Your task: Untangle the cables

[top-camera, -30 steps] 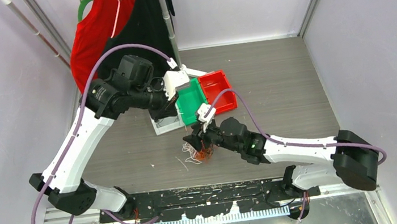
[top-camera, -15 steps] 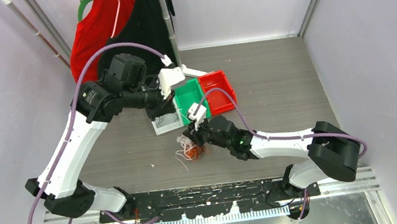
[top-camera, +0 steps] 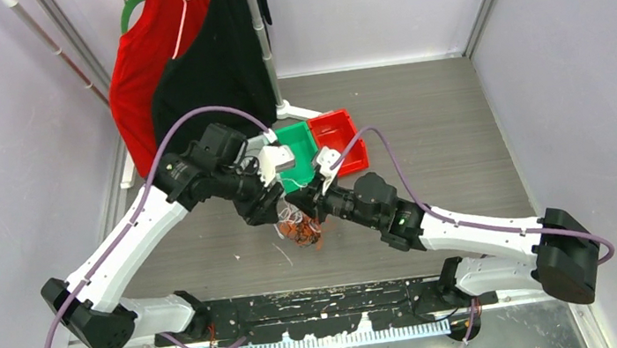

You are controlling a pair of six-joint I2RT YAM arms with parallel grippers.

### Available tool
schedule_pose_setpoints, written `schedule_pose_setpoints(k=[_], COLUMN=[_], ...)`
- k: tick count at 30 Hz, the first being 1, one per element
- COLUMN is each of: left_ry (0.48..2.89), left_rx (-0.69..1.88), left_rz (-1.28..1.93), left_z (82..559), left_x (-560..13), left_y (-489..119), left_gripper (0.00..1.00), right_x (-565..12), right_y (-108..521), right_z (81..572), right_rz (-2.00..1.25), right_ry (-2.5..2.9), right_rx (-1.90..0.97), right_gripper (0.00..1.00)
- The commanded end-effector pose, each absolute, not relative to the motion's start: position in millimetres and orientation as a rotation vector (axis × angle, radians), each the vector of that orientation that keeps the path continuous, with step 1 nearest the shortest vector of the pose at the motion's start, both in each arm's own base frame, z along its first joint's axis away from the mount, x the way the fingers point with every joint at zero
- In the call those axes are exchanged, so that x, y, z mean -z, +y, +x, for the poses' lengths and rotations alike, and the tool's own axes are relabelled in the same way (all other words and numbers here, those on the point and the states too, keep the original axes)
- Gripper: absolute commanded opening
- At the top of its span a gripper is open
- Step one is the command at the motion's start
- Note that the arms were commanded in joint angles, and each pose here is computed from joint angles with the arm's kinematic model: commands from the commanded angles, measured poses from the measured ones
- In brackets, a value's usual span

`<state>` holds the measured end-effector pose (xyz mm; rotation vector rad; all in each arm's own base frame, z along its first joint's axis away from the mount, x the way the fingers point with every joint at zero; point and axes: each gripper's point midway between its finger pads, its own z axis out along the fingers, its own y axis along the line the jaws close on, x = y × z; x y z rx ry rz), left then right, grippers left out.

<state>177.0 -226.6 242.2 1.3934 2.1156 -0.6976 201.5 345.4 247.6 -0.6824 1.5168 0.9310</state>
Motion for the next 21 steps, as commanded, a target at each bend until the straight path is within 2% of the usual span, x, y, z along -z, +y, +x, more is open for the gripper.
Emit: schedule_pose_setpoints(k=[1,7,15,20,21], left_ry=[1.994,1.989,2.020,1.844,1.794], left_rx=[0.901,1.013,1.057,1.014,1.006], left_rz=[1.348,1.358,1.272,1.253,1.243], left_z=[166,156,150,140,138], left_x=[-267,-269,-271,-295,-298], left_y=[-247,-255,-250,-239,-238], left_gripper=[0.52,0.61,0.63,0.64,0.67], right_x=[-255,-249,-265,-289,-292], right_y=[346,347,345,343,342], right_z=[192,183,184,189,190], right_rz=[-0.691,-0.717,-0.528,-0.404,-0.388], right_ry=[1.504,1.531,1.583,1.577,1.579], right_rx=[-0.992,-1.034,-1.188,-1.274,-1.276], right_gripper=[0.01,0.01,0.01,0.01,0.01])
